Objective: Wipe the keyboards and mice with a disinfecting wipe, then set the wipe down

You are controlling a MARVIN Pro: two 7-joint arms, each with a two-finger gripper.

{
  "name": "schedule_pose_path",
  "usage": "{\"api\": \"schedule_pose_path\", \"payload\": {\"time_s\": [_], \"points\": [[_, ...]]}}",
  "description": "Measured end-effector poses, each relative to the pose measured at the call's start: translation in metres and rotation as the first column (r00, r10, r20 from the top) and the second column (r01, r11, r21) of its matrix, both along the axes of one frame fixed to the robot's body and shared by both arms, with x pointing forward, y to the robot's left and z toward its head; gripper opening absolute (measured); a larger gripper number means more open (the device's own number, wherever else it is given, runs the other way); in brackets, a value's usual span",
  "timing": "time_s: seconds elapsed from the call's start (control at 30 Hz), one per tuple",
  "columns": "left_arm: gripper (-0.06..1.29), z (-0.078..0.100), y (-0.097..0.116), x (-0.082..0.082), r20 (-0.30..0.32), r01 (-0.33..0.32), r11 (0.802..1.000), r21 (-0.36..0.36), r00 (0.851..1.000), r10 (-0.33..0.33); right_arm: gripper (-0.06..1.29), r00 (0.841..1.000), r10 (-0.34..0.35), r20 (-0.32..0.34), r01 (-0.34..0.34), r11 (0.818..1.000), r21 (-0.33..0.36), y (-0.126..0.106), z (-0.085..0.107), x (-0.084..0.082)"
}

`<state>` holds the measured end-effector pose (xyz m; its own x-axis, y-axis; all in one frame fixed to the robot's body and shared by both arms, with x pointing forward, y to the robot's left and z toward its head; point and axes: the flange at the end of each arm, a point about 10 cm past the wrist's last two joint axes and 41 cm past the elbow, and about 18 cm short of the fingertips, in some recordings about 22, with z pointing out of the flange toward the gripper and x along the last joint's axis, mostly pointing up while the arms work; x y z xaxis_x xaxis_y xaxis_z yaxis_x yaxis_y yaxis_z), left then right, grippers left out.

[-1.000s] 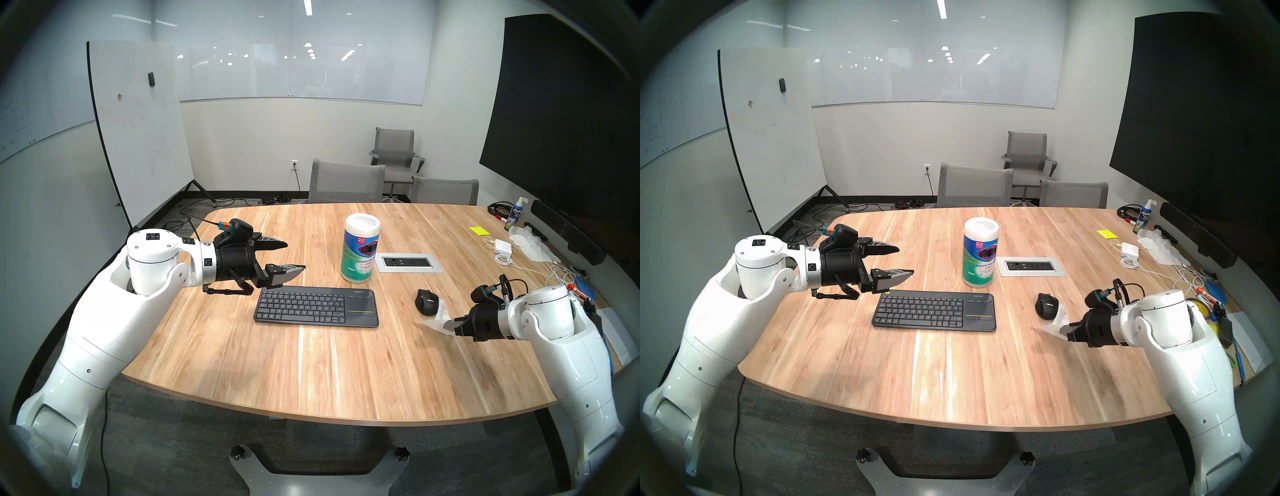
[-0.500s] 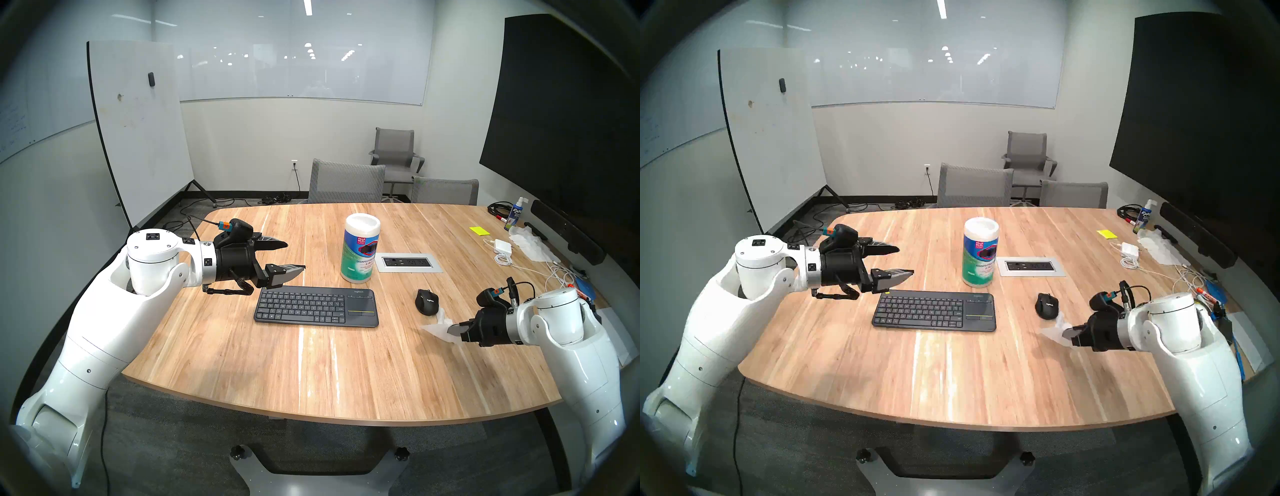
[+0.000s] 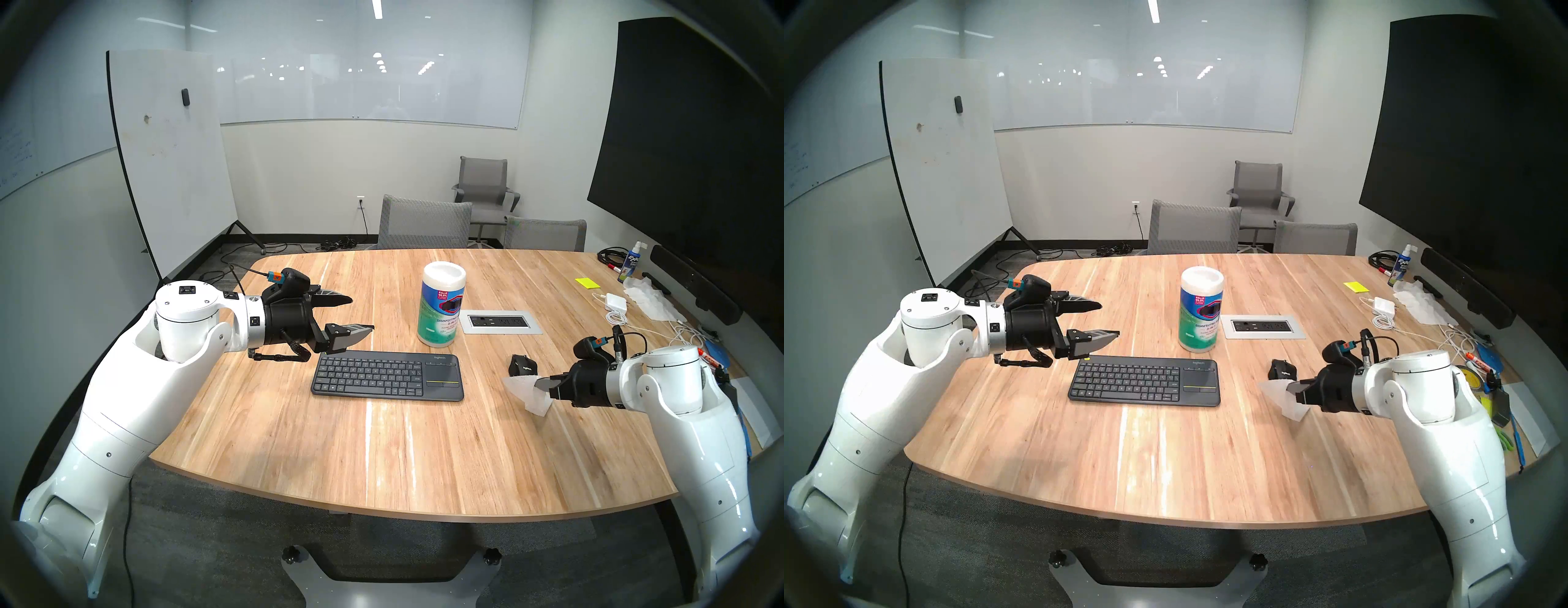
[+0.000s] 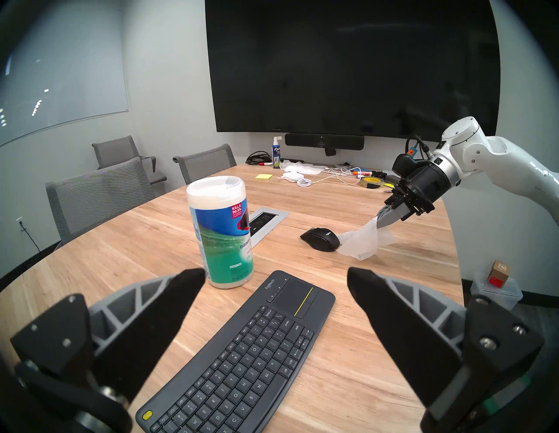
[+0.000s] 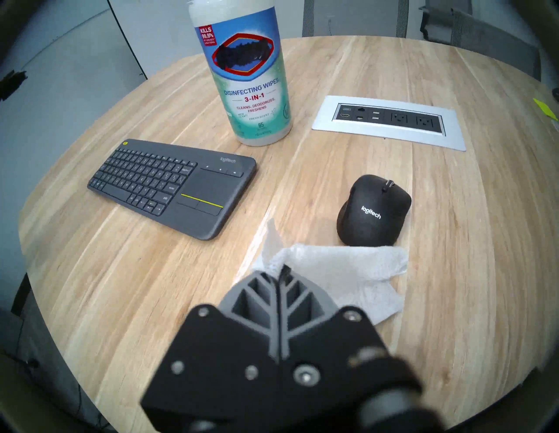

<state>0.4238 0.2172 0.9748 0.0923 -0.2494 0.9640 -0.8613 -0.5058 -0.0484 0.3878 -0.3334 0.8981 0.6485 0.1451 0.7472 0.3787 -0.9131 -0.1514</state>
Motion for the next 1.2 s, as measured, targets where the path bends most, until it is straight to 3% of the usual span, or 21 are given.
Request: {"api": "schedule_pose_path", "payload": {"time_s": [0.63,1.2], "points": [[1.27,0.0,0.0,0.0,0.0,0.001,1.0,0.0,1.0,-0.001,-0.03,0.983,-0.184,0.022,0.184,0.983,-0.006,0.016,-0.03,0.051],[1.27,0.0,0.0,0.0,0.0,0.001,1.0,0.0,1.0,-0.001,-0.03,0.942,-0.331,0.059,0.331,0.943,0.013,0.009,-0.039,0.097]]}}
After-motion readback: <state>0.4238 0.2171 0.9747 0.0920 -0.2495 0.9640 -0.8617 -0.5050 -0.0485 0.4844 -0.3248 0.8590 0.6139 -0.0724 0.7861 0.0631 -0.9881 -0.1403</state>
